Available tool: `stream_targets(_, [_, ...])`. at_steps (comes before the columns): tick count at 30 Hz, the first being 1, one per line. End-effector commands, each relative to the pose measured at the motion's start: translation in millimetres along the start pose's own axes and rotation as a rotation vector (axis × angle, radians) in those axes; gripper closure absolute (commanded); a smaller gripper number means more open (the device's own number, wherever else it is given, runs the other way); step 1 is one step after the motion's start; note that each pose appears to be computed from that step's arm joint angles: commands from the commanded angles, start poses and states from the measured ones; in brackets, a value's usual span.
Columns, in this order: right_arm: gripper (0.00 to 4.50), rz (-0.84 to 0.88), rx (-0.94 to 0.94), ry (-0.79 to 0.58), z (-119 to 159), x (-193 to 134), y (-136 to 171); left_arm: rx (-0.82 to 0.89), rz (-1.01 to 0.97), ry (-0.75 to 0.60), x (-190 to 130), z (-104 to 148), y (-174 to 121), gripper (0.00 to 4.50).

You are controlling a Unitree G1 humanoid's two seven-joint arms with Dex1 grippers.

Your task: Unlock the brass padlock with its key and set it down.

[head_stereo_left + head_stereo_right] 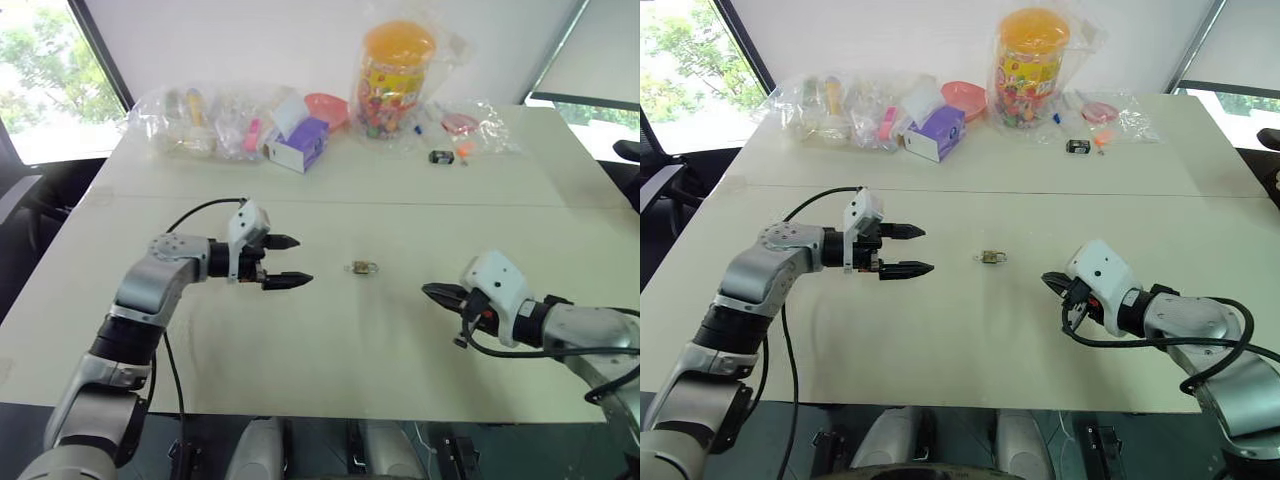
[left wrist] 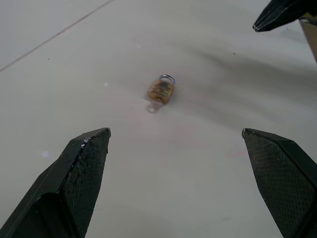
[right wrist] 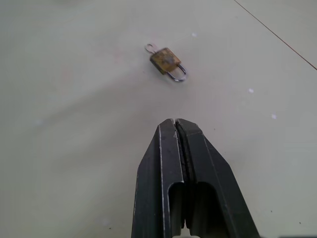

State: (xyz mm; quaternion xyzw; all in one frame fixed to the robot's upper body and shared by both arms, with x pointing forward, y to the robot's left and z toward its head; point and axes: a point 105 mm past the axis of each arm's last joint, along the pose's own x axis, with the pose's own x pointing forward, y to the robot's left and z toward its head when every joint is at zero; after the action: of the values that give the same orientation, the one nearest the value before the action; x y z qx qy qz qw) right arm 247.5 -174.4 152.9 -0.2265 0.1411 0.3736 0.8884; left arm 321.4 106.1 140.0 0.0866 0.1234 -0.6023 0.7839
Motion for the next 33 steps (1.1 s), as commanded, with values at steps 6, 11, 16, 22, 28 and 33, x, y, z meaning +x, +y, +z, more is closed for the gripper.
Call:
stream_targets(6, [4.5, 0.026, -0.063, -0.066, 26, 2, 8, 0.045, -0.022, -0.024, -6, 22, -3, 0.04])
stream_targets(11, [4.5, 0.041, -0.075, -0.059, 26, 4, 11, 0.036, -0.011, -0.027, -8, 25, -4, 0.04])
stream_targets(16, [4.5, 0.015, -0.101, -0.062, 27, 7, 7, 0.032, -0.006, -0.02, -9, 23, -7, 0.04])
stream_targets(22, [4.5, 0.032, -0.128, -0.036, 25, 9, 11, 0.019, -0.006, -0.024, -9, 22, -9, 0.04])
stream_targets(28, [4.5, 0.01, -0.152, -0.027, 23, 9, 4, 0.016, -0.022, -0.035, -6, 23, -10, 0.04])
stream_targets(33, [4.5, 0.053, -0.13, -0.019, 20, 10, 6, 0.023, -0.009, -0.05, -4, 25, -9, 0.04])
